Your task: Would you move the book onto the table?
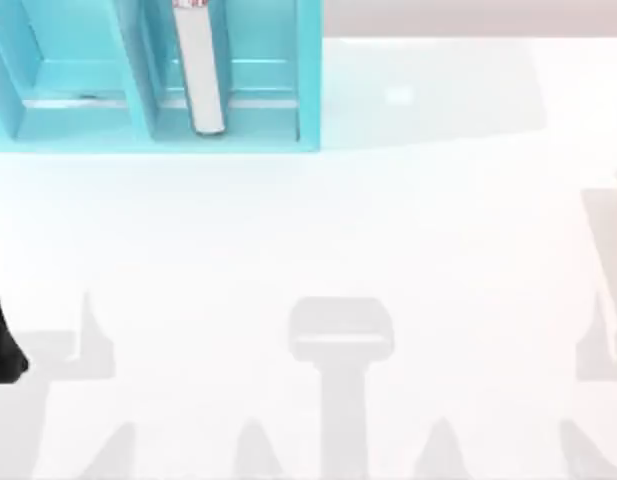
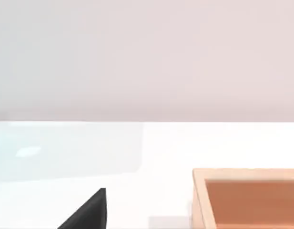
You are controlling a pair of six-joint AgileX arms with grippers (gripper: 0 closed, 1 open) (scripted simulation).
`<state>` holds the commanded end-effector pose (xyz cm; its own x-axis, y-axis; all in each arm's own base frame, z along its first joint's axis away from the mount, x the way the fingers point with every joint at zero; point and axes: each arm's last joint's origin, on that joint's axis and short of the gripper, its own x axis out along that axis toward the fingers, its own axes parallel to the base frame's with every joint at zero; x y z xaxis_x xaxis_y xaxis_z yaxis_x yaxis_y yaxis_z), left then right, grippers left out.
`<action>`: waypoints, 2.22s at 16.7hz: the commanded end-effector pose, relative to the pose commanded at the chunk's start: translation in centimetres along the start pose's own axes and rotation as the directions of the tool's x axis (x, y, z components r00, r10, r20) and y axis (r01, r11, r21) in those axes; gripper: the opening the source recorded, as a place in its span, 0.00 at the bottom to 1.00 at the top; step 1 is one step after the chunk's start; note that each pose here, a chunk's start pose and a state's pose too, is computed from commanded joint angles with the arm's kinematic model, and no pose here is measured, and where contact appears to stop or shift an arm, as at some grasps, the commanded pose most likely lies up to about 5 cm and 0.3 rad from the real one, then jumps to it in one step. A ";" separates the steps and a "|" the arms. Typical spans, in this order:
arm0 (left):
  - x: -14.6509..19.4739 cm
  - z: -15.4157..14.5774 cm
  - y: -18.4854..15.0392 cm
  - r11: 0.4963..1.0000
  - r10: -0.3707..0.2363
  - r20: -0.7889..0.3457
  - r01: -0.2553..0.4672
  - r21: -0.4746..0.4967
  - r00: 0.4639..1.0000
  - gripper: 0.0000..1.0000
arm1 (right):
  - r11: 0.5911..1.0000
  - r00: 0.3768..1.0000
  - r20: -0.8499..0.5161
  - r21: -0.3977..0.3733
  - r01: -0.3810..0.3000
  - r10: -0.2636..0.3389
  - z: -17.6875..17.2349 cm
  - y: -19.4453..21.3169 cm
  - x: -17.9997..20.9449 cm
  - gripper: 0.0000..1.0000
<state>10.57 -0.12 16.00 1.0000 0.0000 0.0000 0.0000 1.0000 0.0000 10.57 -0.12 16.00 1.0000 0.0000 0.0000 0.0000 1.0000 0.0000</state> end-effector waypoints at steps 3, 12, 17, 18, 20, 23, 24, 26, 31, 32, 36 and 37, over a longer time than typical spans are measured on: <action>0.0 0.2 0.0 1.000 -0.001 0.006 0.001 0.000 1.000 1.00 | 1.000 1.000 0.000 0.000 0.000 0.000 0.0 0.0 0.0 1.00; 4.8 7.2 -1.7 1.000 -0.019 0.070 0.021 -0.019 0.997 1.00 | 1.000 1.000 0.000 0.000 0.000 0.000 0.0 0.0 0.0 1.00; 13.3 6.4 -5.3 1.000 -0.026 -0.032 0.026 -0.011 0.999 1.00 | 1.000 1.000 0.000 0.000 0.000 0.000 0.0 0.0 0.0 1.00; 15.1 5.5 -6.3 1.000 -0.028 -0.055 0.028 -0.007 0.998 1.00 | 1.000 1.000 0.000 0.000 0.000 0.000 0.0 0.0 0.0 1.00; 18.2 2.9 -8.4 0.999 -0.031 -0.095 0.032 0.004 0.995 1.00 | 1.000 1.000 0.000 0.000 0.000 0.000 0.0 0.0 0.0 1.00; 21.6 -1.5 -11.4 0.999 -0.036 -0.127 0.038 0.015 0.991 1.00 | 1.000 1.000 0.000 0.000 0.000 0.000 0.0 0.0 0.0 1.00; 22.3 -2.8 -12.2 0.999 -0.038 -0.129 0.041 0.016 0.991 1.00 | 1.000 1.000 0.000 0.000 0.000 0.000 0.0 0.0 0.0 1.00; 23.4 -4.9 -13.6 0.999 -0.042 -0.122 0.044 0.014 0.992 1.00 | 1.000 1.000 0.000 0.000 0.000 0.000 0.0 0.0 0.0 1.00; 24.3 -7.0 -15.1 0.999 -0.047 -0.102 0.048 0.005 0.994 1.00 | 1.000 1.000 0.000 0.000 0.000 0.000 0.0 0.0 0.0 1.00; 24.3 -7.0 -15.1 0.999 -0.047 -0.102 0.048 0.005 0.994 1.00 | 1.000 1.000 0.000 0.000 0.000 0.000 0.0 0.0 0.0 1.00; 24.3 -7.0 -14.9 0.999 -0.044 -0.106 0.045 0.007 0.993 1.00 | 1.000 1.000 0.000 0.000 0.000 0.000 0.0 0.0 0.0 1.00; 24.6 -7.1 -15.0 0.999 -0.045 -0.105 0.046 0.006 0.993 1.00 | 1.000 1.000 0.000 0.000 0.000 0.000 0.0 0.0 0.0 1.00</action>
<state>35.19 -15.13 8.92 0.9934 -0.0454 -0.1052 0.0463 0.9989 0.0060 10.57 -0.12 16.00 1.0000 0.0000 0.0000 0.0000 1.0000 0.0000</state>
